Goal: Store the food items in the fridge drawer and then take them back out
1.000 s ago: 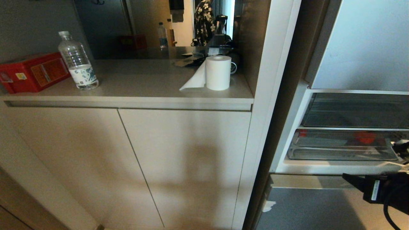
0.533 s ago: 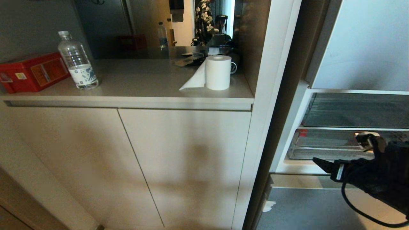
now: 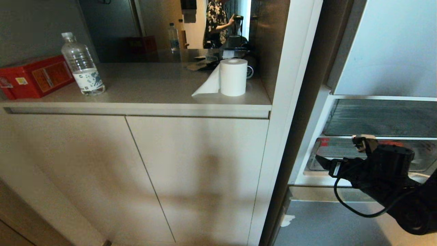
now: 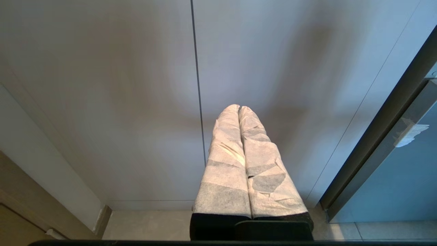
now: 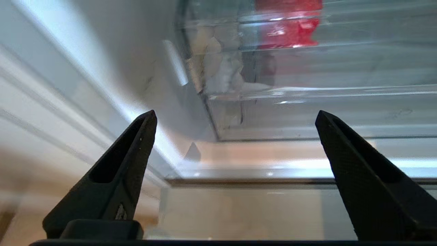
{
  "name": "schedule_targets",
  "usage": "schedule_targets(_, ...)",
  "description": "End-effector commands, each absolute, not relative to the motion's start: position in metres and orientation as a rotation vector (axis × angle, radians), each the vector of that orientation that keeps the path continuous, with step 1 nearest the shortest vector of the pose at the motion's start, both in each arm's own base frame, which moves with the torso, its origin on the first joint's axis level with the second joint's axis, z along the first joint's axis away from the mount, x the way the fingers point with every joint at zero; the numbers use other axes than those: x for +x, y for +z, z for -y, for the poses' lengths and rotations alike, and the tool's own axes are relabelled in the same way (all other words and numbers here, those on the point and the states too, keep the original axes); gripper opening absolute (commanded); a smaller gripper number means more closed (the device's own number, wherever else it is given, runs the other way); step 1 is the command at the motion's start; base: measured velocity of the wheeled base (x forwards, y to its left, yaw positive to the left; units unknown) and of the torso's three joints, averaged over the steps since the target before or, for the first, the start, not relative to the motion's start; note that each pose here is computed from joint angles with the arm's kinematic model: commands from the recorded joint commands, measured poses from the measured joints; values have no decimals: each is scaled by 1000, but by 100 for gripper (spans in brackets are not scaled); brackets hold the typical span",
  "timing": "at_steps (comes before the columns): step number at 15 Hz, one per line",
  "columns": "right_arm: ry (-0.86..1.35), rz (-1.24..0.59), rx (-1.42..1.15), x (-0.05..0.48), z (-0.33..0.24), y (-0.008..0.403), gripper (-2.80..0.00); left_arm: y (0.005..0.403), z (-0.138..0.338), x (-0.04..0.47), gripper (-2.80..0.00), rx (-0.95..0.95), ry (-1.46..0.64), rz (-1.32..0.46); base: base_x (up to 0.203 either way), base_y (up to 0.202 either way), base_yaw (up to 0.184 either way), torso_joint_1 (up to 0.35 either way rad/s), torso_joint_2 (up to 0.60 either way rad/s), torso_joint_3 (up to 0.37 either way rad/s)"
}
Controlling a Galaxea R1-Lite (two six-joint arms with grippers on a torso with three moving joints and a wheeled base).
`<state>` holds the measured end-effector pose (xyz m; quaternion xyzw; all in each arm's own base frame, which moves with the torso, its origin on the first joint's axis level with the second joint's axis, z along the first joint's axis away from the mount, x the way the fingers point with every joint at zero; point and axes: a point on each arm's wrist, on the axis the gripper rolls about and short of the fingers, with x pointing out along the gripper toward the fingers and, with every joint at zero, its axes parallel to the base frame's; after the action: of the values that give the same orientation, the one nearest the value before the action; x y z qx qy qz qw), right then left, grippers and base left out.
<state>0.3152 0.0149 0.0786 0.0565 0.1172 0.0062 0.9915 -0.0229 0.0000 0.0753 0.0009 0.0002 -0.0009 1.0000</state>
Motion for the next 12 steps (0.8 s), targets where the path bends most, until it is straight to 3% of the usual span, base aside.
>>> schedule_targets(1, -5, -235, 109, 327, -18, 71, 0, 75, 0, -23, -280, 2, -2, -3, 0, 0, 0, 0, 0, 0)
schedule_targets(12, 8, -192, 121, 345, -26, 74, 0, 75, 0, -23, -280, 2, -2, -3, 0, 0, 0, 0, 0, 0)
